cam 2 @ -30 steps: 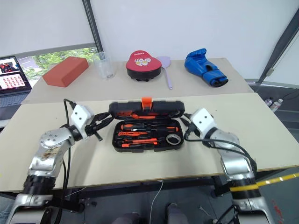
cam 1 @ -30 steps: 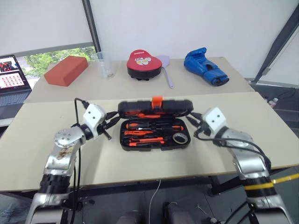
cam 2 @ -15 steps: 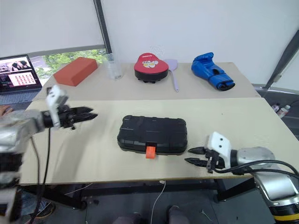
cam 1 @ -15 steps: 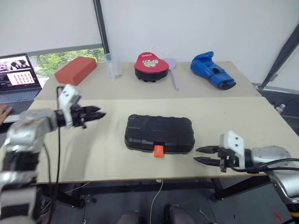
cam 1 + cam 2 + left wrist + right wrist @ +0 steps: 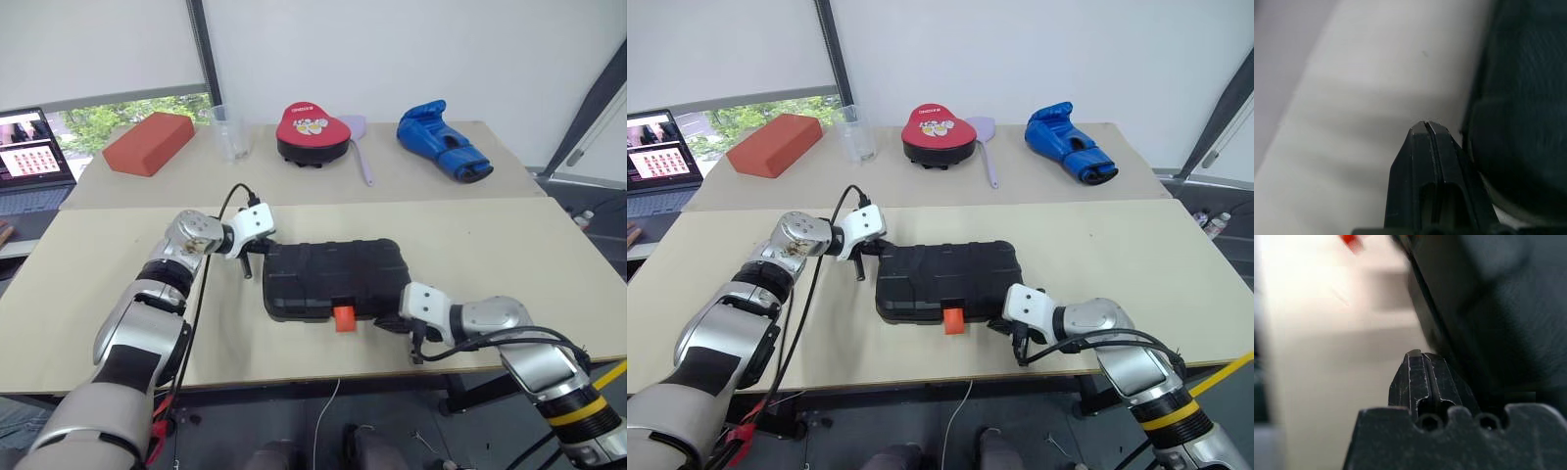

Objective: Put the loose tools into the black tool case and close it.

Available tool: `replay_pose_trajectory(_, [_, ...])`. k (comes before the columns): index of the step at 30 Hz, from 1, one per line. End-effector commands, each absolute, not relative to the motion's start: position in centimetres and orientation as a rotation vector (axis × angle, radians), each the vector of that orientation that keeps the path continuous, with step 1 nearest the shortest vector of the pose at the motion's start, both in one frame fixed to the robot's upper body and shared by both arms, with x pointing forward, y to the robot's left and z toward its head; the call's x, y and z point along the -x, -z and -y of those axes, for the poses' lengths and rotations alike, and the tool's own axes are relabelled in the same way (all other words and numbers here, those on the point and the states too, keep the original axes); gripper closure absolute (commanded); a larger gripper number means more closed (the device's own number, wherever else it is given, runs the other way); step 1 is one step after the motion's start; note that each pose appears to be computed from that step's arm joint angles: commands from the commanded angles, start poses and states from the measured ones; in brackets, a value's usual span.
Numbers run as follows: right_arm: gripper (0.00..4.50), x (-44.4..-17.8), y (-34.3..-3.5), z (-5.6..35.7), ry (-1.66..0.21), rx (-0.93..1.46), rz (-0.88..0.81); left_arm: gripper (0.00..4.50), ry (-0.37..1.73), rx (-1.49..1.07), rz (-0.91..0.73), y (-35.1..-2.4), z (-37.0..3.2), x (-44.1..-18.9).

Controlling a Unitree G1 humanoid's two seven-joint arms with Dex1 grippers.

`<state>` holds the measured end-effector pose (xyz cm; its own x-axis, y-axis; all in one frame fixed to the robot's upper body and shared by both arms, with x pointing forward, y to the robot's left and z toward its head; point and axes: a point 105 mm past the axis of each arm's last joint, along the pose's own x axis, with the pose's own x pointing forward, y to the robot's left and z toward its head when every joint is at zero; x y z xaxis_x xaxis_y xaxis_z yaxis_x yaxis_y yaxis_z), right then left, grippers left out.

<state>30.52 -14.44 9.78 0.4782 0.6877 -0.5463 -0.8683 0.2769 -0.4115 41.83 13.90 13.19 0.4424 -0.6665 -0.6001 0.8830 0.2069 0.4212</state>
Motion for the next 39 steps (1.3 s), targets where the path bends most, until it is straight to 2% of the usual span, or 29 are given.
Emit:
replay_pose_trajectory(1, [4.5,-33.3,-12.5,17.4,-0.854,0.774,-0.195,4.49,1.361,-0.81,-0.449,-11.5,-13.7,-39.0])
replay_pose_trajectory(3, [4.5,-33.1,-12.4,17.8,-0.852,0.76,-0.206,4.49,1.415,-0.719,-0.403,-12.4,-13.0,-38.5])
replay_pose_trajectory(6, [4.5,-32.2,-12.6,18.1,-0.87,0.729,-0.214,4.49,1.371,-0.546,-0.276,-15.5,-12.0,-39.4])
replay_pose_trajectory(10, [4.5,-30.5,-14.2,18.6,-0.879,0.661,-0.197,4.49,1.329,-0.35,-0.199,-19.4,-13.0,-39.6])
replay_pose_trajectory(15, [4.5,-28.1,-16.8,17.6,-0.917,0.495,-0.155,4.49,1.419,-0.166,-0.174,-22.1,-12.3,-37.1])
replay_pose_trajectory(19, [4.5,-27.1,-16.5,16.3,-0.956,0.478,-0.176,4.49,1.472,-0.311,-0.172,-19.8,-8.9,-35.2])
replay_pose_trajectory(23, [4.5,-27.2,-15.7,15.3,-0.965,0.465,-0.192,4.49,1.439,-0.452,-0.177,-17.0,-7.3,-35.4])
replay_pose_trajectory(27, [4.5,-28.1,-13.1,14.4,-0.959,0.479,-0.244,4.49,1.422,-0.622,-0.189,-13.8,-6.1,-35.7])
replay_pose_trajectory(32, [4.5,-29.7,-11.6,14.2,-0.902,0.473,-0.252,4.49,1.479,-0.654,-0.141,-13.8,-4.7,-34.9])
replay_pose_trajectory(39, [4.5,-29.9,-10.8,14.3,-0.877,0.464,-0.255,4.49,1.532,-0.764,-0.13,-12.9,-4.2,-34.3])
